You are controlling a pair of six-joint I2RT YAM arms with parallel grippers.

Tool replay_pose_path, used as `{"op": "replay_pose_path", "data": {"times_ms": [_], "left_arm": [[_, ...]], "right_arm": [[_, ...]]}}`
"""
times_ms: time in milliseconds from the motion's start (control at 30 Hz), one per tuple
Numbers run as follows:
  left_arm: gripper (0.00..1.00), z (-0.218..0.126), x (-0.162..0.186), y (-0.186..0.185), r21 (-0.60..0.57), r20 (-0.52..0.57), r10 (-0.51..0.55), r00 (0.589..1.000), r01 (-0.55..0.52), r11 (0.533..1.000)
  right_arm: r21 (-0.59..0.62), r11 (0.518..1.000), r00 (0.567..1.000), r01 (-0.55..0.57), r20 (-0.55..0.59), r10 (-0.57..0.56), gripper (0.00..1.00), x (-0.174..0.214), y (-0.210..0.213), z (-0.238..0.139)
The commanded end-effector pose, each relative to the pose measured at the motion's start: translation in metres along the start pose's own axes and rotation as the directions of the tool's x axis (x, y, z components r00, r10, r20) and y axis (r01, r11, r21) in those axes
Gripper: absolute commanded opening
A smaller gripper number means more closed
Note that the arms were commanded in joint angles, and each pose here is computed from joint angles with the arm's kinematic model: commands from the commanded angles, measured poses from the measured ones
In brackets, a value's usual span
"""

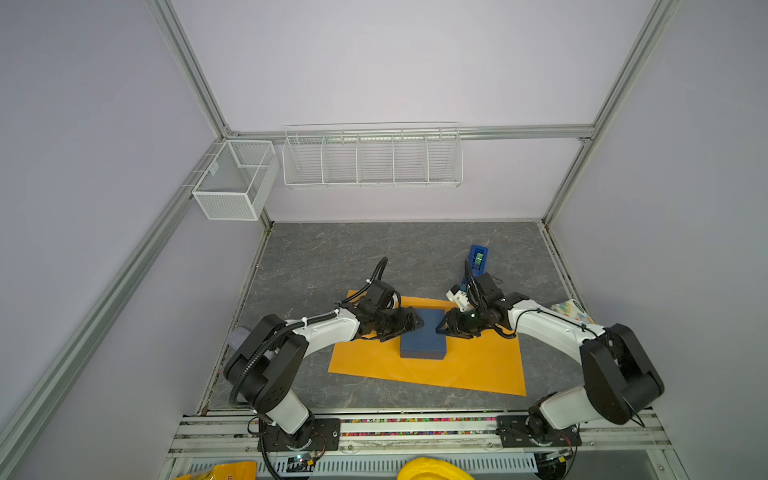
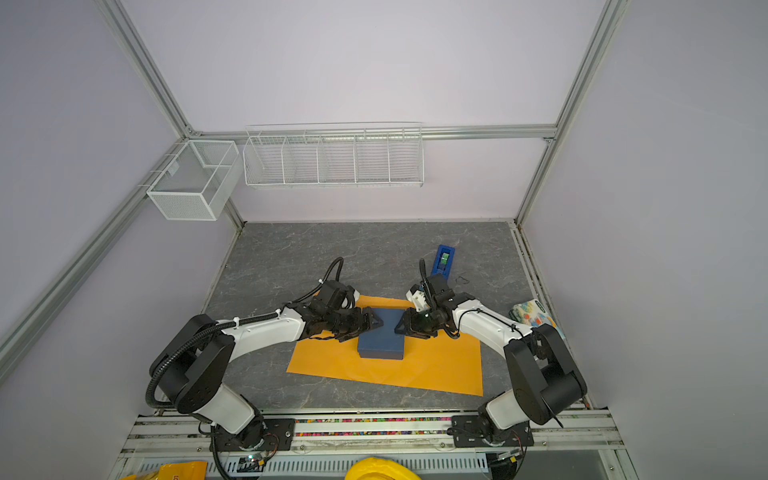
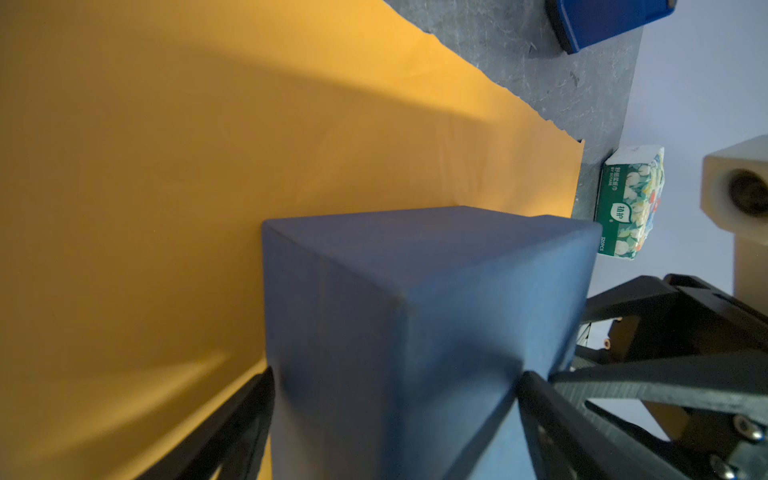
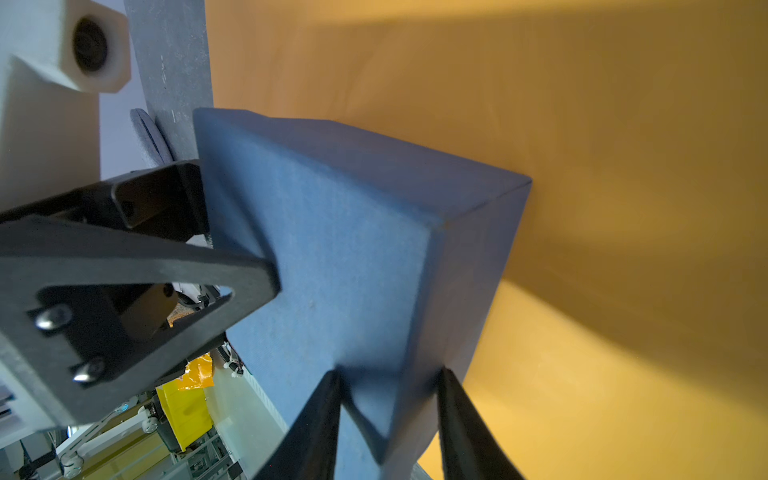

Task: Wrap the gift box in paper
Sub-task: 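Lower the blue box onto the paper center with both grippers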

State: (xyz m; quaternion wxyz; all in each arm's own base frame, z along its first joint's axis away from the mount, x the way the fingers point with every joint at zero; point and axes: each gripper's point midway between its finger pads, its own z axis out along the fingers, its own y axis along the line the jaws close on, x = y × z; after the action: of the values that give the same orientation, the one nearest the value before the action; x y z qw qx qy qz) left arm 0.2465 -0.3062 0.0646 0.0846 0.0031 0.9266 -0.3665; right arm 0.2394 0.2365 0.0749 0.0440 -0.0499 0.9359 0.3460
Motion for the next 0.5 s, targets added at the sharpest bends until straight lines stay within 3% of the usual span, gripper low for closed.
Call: {"op": "replay_pose_path", "data": {"times_ms": [0,267,467], "left_arm": [[0.91,-0.007,-0.002,0.0,0.013,0.016,0.026,1.0,-0.026,1.0],[0.89,-0.007,-0.003,-0.04,0.166,-0.032,0.096,0.995,-0.09,0.982],[0.88,0.005,0.009,-0.046,0.171,-0.084,0.118,0.989,-0.102,0.98]], "right_arm": [[0.071,0.997,1.0,-0.006,-0.029,0.008,0.4,0.007,-0.014,0.01],[0.099,0.995,1.0,0.007,0.009,-0.008,0.44,0.012,-0.008,-0.014],[0.105,0.994,1.0,-0.006,0.019,0.004,0.45,0.019,-0.01,-0.019]]}}
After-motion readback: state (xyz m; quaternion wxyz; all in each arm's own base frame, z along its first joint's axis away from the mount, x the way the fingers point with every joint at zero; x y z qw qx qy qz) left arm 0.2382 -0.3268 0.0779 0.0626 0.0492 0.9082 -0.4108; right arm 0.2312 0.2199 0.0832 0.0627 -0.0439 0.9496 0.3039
